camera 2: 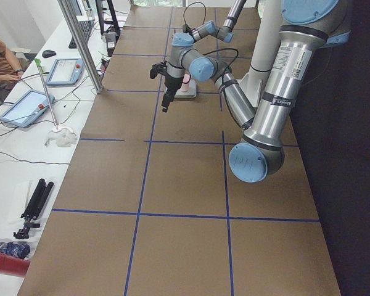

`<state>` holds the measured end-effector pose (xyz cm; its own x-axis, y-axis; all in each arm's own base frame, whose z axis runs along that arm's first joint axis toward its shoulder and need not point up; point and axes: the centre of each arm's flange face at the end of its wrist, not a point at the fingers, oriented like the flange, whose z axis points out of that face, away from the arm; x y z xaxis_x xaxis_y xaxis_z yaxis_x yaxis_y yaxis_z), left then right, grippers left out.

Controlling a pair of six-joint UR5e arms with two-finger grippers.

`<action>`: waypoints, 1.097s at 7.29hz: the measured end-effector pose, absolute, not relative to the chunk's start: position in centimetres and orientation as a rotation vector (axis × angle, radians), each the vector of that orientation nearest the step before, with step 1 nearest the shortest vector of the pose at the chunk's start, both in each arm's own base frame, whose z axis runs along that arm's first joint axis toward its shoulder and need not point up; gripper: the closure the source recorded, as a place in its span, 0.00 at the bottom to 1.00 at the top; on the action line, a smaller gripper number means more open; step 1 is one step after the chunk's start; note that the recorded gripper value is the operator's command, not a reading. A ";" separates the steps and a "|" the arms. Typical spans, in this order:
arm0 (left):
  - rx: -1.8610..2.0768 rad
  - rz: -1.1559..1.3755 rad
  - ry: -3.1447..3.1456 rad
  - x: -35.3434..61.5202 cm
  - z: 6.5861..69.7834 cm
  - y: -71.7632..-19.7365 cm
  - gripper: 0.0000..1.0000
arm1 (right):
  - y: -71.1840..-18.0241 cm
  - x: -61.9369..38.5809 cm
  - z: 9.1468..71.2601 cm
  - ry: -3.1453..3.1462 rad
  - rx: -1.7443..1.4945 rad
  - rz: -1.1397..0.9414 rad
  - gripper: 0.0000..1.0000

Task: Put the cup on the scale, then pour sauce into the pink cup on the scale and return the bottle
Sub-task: 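Lift the glass bottle with the right gripper and carry it toward the scale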

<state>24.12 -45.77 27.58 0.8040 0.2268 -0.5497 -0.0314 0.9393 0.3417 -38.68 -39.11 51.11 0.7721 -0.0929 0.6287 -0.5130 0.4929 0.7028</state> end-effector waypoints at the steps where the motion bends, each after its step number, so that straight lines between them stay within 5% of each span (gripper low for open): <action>1: 0.326 0.141 0.624 24.1 27.6 -45.8 0.00 | -39.5 -38.9 50.6 -0.676 1.044 0.285 0.97; 8: 0.353 0.174 0.621 21.4 27.8 -46.0 0.00 | -41.9 -35.4 42.8 -0.708 1.086 0.206 1.00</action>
